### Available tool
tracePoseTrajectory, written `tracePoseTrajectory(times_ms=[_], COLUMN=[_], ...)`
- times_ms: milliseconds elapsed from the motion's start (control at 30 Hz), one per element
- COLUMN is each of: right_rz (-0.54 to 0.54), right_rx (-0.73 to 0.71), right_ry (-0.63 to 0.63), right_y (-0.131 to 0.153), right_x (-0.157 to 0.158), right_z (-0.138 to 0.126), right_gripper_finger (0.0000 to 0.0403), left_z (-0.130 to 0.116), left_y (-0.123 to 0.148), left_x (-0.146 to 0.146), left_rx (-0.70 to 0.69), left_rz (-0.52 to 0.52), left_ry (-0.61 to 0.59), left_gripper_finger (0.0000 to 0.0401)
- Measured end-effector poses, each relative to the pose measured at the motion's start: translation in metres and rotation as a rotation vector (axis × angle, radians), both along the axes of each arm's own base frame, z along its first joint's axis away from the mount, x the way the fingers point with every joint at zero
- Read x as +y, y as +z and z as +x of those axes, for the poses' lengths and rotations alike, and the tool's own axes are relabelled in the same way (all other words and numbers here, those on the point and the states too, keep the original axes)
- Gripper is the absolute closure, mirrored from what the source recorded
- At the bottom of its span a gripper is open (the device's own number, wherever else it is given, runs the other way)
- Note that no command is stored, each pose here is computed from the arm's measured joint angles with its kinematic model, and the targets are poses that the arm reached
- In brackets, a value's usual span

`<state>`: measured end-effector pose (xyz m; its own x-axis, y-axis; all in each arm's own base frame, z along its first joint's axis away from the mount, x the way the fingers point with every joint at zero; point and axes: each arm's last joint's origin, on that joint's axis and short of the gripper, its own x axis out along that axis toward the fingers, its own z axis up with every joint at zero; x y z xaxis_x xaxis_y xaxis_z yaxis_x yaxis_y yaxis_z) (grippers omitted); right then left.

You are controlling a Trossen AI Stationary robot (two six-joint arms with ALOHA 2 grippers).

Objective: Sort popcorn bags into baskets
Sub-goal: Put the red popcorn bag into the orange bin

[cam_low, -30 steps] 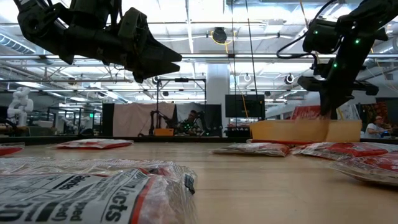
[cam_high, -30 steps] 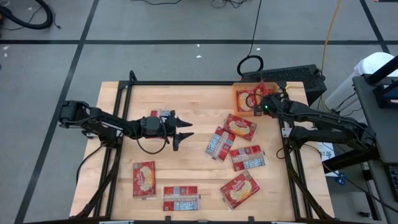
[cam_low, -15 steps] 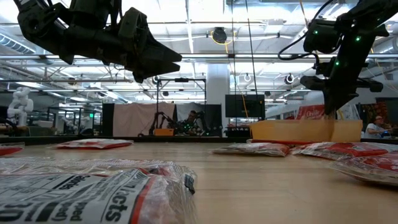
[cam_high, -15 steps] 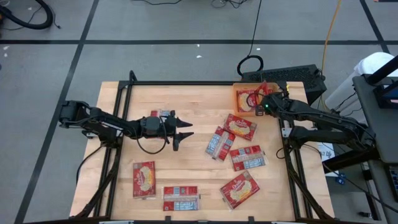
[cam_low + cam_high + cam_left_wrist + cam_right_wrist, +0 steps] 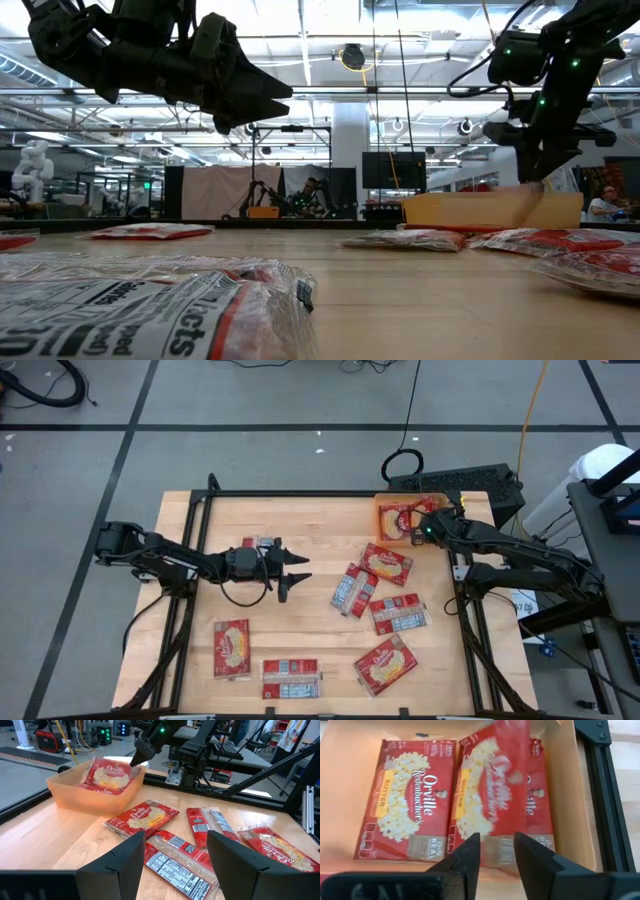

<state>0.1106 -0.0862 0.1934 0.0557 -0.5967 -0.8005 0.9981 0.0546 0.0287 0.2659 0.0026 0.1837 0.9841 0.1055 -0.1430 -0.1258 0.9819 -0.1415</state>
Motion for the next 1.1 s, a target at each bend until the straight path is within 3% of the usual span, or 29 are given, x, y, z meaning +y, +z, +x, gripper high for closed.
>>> tracePoseTrajectory(times_ms=[200, 333, 567, 733, 867, 1100], right_rz=[-0.064, -0.166, -0.328, -0.383, -0.385, -0.394], right_rx=[-0.047, -0.180, -0.456, -0.475, -0.477, -0.437], right_ry=[0.056, 0.187, 0.601, 0.908, 1.069, 1.218], right_y=[0.006, 0.020, 0.044, 0.041, 0.028, -0.002], right_x=[-0.003, -0.003, 0.018, 0.052, 0.078, 0.112], right_z=[0.005, 0.016, 0.054, 0.077, 0.092, 0.110], right_gripper_finger=[0.0271, 0.0271, 0.0270, 0.0270, 0.0270, 0.0270], left_z=[0.000, 0.000, -0.003, -0.009, -0.016, -0.032], left_y=[0.000, -0.002, -0.015, -0.028, -0.040, -0.051], left_x=[0.000, 0.000, -0.001, -0.006, -0.011, 0.000], left_rx=[0.000, 0.022, 0.159, 0.303, 0.435, 0.633], left_rz=[-0.001, -0.001, -0.018, -0.034, -0.024, -0.147], left_ry=[0.000, 0.000, 0.002, 0.032, 0.143, 0.527], left_gripper_finger=[0.0198, 0.0205, 0.0212, 0.0203, 0.0194, 0.0192])
